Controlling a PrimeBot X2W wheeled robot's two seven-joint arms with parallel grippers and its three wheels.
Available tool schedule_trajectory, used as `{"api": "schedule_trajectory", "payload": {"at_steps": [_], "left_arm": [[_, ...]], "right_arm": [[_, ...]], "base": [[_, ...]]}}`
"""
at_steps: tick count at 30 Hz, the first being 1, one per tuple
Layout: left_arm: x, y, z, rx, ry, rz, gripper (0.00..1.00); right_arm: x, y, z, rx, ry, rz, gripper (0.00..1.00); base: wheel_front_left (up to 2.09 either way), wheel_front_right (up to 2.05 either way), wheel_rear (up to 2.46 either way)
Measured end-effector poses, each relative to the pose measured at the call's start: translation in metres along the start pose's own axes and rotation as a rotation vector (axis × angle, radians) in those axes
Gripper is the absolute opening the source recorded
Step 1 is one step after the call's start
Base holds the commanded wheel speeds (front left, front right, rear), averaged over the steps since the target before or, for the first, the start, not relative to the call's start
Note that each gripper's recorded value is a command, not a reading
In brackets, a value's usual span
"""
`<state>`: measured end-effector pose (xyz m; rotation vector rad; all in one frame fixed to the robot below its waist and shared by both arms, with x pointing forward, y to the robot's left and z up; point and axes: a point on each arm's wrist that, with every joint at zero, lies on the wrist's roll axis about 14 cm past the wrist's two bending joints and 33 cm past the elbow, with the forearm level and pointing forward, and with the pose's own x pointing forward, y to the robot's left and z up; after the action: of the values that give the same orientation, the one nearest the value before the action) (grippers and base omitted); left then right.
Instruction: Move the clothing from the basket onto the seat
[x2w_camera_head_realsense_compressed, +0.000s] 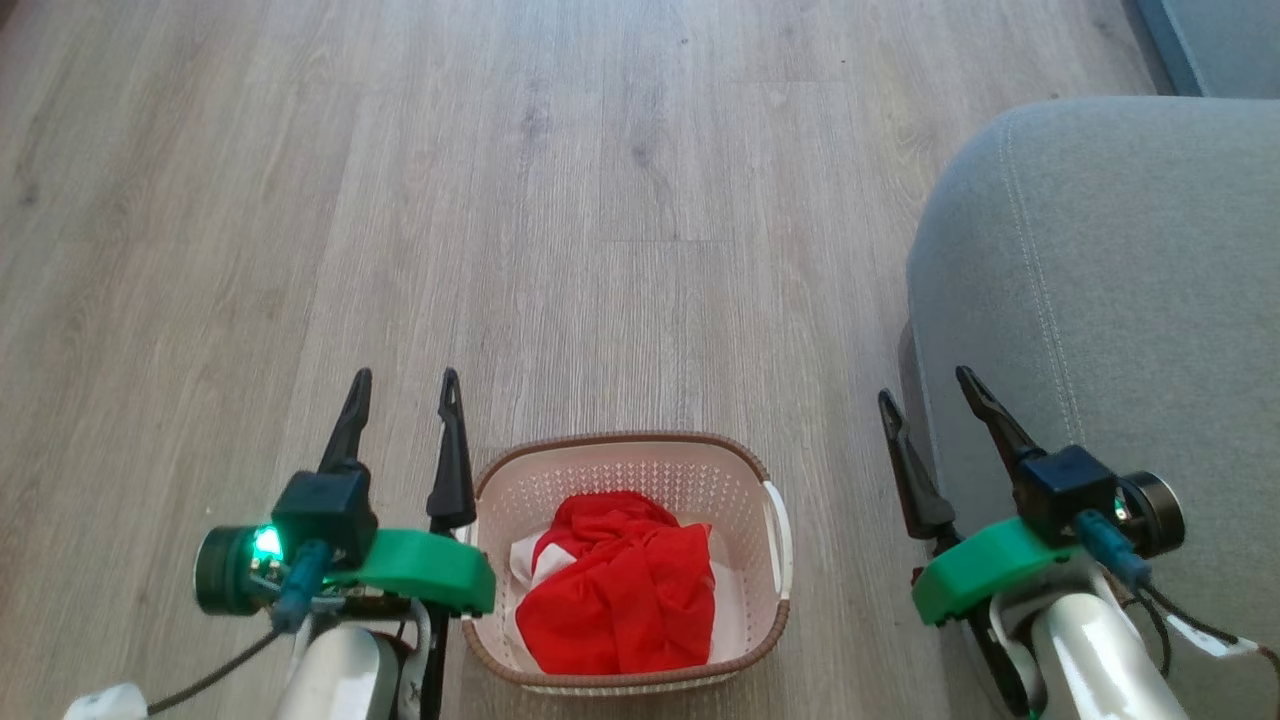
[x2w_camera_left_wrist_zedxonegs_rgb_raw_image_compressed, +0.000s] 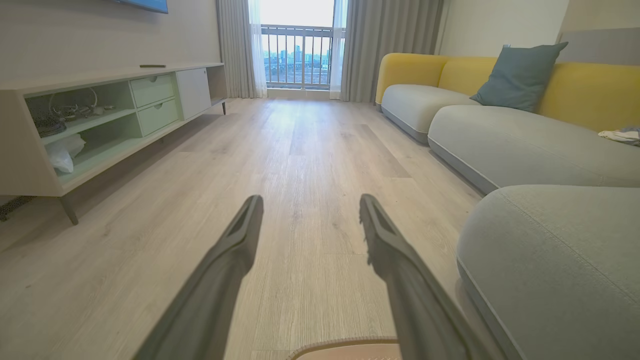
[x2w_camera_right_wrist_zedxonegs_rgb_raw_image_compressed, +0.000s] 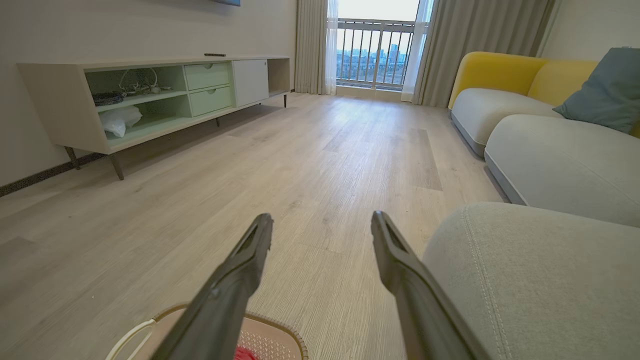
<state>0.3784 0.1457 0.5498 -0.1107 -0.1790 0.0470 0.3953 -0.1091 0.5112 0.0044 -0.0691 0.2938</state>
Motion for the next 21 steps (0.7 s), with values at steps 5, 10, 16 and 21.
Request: {"api": "schedule_trajectory", "payload": {"at_steps": [5,10,16,21], "left_arm": [[0.0,-0.003,0.004,0.058,-0.031,-0.022,1.0],[0.0,-0.005,0.004,0.062,-0.032,-0.028,1.0],[0.0,-0.007,0.002,0.061,-0.027,-0.036,1.0],[-0.001,-0.009,-0.006,0.056,-0.001,-0.052,1.0]], "right_arm": [[0.003,0.007,0.003,-0.061,-0.014,0.032,1.0],[0.007,0.009,0.007,-0.09,-0.025,0.042,1.0],[0.007,0.008,0.006,-0.091,-0.023,0.041,1.0],[0.007,0.008,0.005,-0.09,-0.019,0.039,1.0]], "base": [[0.0,0.0,0.0],[0.0,0.0,0.0],[0.0,0.0,0.0],[0.0,0.0,0.0]]}}
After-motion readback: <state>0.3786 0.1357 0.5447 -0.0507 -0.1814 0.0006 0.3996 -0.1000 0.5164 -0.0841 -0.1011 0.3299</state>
